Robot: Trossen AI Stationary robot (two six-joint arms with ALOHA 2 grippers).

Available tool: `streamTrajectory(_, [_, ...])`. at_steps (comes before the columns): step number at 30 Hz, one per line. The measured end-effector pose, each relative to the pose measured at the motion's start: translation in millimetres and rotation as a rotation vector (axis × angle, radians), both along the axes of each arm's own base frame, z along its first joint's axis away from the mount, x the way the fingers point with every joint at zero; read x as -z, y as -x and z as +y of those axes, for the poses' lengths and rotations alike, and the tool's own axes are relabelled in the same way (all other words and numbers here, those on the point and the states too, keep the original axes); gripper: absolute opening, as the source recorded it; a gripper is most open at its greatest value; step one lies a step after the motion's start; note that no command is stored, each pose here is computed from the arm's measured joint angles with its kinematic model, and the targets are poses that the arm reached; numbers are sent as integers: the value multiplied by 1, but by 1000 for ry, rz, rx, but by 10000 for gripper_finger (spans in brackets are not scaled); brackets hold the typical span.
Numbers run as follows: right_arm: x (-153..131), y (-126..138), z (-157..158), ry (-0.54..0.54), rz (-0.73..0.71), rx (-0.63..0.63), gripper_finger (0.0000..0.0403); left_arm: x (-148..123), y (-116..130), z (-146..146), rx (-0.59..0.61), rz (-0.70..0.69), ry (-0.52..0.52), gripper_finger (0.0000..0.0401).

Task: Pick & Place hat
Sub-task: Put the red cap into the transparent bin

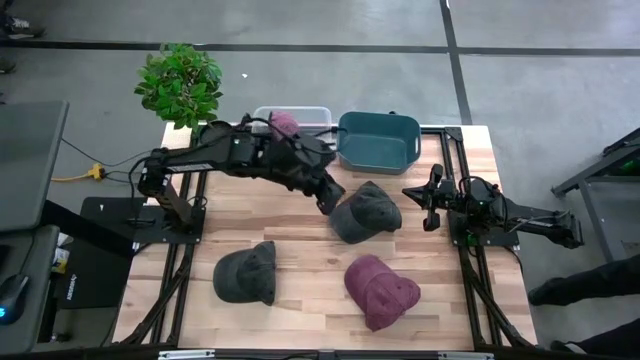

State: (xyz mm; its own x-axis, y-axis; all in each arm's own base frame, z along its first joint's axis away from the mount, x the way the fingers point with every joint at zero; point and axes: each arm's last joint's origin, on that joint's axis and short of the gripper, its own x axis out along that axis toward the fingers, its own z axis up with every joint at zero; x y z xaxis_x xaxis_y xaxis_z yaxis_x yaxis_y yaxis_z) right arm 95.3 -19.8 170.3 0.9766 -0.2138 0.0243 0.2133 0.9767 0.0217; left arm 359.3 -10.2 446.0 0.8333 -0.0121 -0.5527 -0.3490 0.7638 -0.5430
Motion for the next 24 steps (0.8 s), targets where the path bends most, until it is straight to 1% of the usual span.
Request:
streamTrajectory(3, [0,0,0,0,0,0,0,5,-7,-1,56,-22,20,0])
streamTrajectory(6, [0,0,0,0,0,0,0,9,-12,2,119,-73,58,0])
streamTrajectory(8, [0,0,0,0,1,0,0,6,-5,1,159,-79,62,0])
streamTrajectory(9, [0,0,0,0,0,0,0,2,-2,1,169,-105,47,0])
streamTrajectory(10, [0,0,0,0,1,0,0,-2,5,1,171,-124,33,0])
streamTrajectory(12, [0,0,0,0,0,0,0,-3,19,2,174,-115,17,0])
streamTrajectory(14, [0,0,0,0,1,0,0,-2,23,6,183,-158,23,0])
streamTrajectory(18, [0,0,0,0,1,0,0,14,41,13,175,-167,61,0])
streamTrajectory(20, [0,0,0,-1,2,0,0,17,54,15,171,-214,65,0])
streamTrajectory(22, [0,0,0,-1,2,0,0,26,69,14,172,-236,80,0])
streamTrajectory(24, [0,0,0,0,1,0,0,38,75,13,180,-280,92,0])
